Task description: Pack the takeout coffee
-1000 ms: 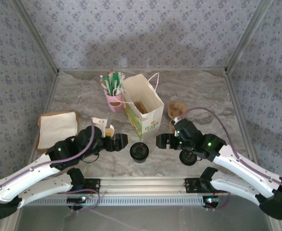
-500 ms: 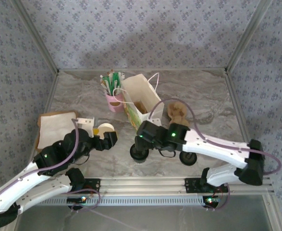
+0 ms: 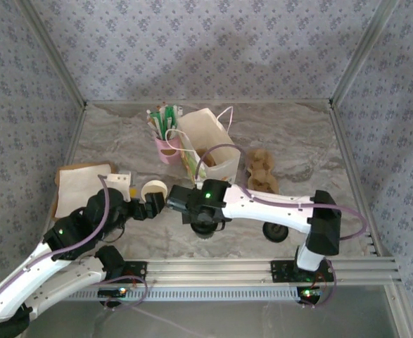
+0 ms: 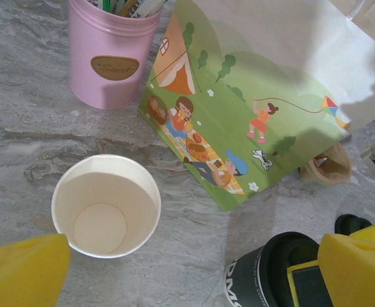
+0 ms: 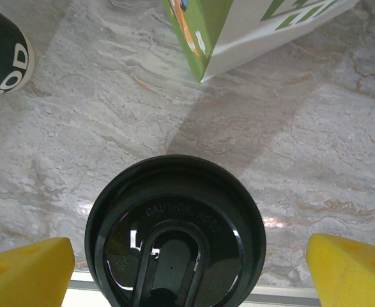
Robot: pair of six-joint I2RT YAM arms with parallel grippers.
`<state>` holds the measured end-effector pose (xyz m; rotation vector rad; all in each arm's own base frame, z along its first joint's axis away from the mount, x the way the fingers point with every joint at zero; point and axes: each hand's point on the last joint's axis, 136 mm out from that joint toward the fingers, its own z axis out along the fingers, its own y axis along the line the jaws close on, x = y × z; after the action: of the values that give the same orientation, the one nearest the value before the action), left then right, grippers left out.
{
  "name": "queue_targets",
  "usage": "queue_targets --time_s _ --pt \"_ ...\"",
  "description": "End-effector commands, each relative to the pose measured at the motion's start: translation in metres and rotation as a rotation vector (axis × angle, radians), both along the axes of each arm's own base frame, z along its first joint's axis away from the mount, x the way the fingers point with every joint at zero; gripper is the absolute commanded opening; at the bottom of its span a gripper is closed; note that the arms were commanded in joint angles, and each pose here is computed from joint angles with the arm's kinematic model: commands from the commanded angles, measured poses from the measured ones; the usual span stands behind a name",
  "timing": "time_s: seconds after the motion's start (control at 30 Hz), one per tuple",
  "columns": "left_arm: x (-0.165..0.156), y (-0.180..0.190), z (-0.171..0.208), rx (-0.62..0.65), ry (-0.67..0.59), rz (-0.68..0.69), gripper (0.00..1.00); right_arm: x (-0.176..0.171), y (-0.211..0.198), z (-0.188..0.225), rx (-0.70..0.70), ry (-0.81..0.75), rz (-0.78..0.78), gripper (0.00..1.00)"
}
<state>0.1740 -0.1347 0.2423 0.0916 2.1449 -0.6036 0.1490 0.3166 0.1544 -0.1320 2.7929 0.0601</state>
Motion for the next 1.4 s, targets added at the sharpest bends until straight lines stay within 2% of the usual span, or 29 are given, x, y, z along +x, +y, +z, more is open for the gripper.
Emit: queue_targets --time_s 0.0,0.2,0.57,1.37 --pt "-0.004 0.002 0.011 -0.016 -0.031 -0.023 1.0 -0.006 -0.005 0.005 -0.039 -0.002 -0.049 0.95" --pt "-0.006 0.005 0.012 -0.028 -0.037 -0.025 0.99 -0.014 -0.003 -0.007 -0.056 0.049 -0.081 0.95" --pt "-0.009 0.007 0.016 -0.046 -0.046 -0.025 0.99 -0.015 -0.002 -0.01 -0.061 0.063 -0.094 0.86" --pt "-0.008 0.005 0.015 -0.049 -0.048 -0.029 1.0 -0.01 0.005 -0.018 -0.062 0.085 -0.079 0.83"
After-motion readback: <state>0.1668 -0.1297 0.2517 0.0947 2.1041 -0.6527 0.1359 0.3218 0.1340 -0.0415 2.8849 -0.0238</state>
